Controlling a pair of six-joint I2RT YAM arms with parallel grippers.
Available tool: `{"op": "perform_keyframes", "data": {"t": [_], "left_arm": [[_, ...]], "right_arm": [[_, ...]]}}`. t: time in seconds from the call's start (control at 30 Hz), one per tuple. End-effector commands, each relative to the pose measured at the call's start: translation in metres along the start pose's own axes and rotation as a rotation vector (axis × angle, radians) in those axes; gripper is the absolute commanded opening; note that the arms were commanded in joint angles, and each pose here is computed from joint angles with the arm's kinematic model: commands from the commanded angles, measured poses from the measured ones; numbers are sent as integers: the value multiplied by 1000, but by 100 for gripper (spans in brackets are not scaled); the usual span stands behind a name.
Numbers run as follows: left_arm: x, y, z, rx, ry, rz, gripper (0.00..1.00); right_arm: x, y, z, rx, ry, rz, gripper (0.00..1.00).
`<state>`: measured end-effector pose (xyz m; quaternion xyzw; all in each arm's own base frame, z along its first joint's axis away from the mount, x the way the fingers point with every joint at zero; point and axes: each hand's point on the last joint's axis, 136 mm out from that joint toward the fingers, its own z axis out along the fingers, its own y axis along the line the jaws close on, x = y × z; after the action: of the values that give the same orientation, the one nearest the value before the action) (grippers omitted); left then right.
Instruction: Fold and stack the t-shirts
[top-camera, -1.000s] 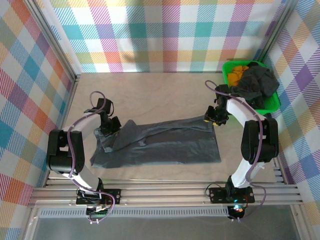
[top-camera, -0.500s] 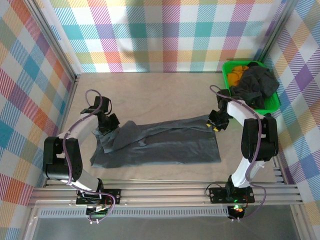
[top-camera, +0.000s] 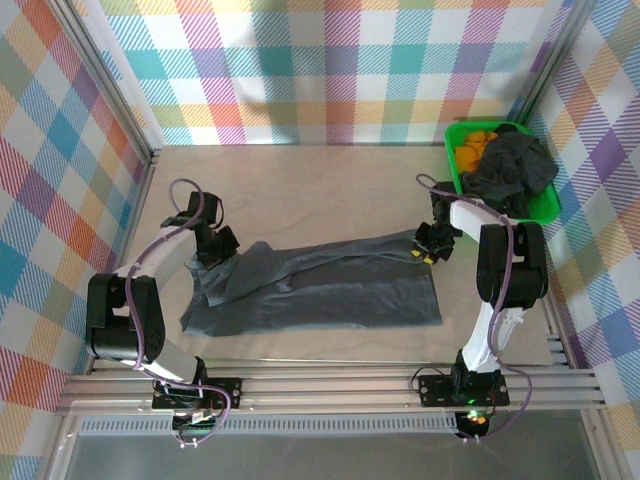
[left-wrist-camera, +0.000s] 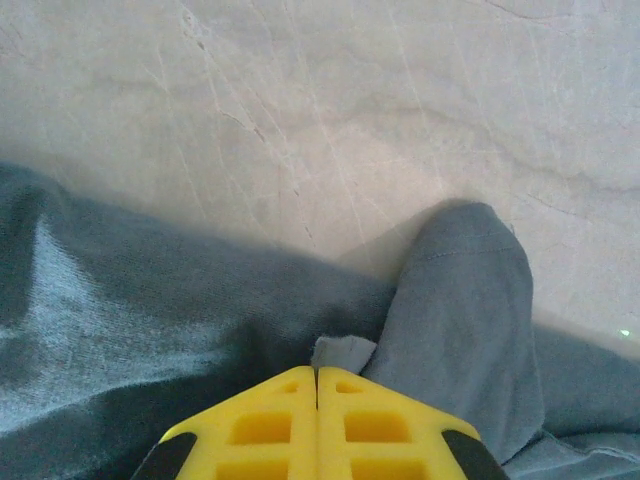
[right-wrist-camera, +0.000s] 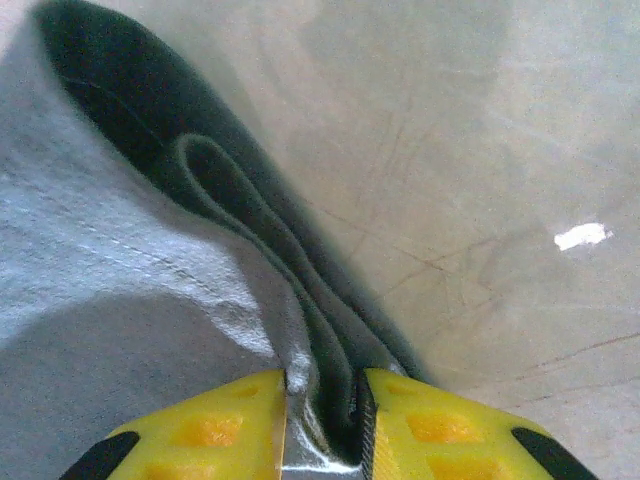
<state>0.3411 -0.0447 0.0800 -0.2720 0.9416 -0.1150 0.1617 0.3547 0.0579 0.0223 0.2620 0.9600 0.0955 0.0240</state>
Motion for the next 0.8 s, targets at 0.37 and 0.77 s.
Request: {"op": "perform_keyframes", "data": {"t": [0.37,0.77], "left_arm": [[-24,-21,-29,32,-66,-33,0],[-131,-89,-47,115,-224,-44,0]], "right_arm": [[-19,11,-28,-9,-57,-55,0],[-78,76,-79,-150,-153,-93,0]]}}
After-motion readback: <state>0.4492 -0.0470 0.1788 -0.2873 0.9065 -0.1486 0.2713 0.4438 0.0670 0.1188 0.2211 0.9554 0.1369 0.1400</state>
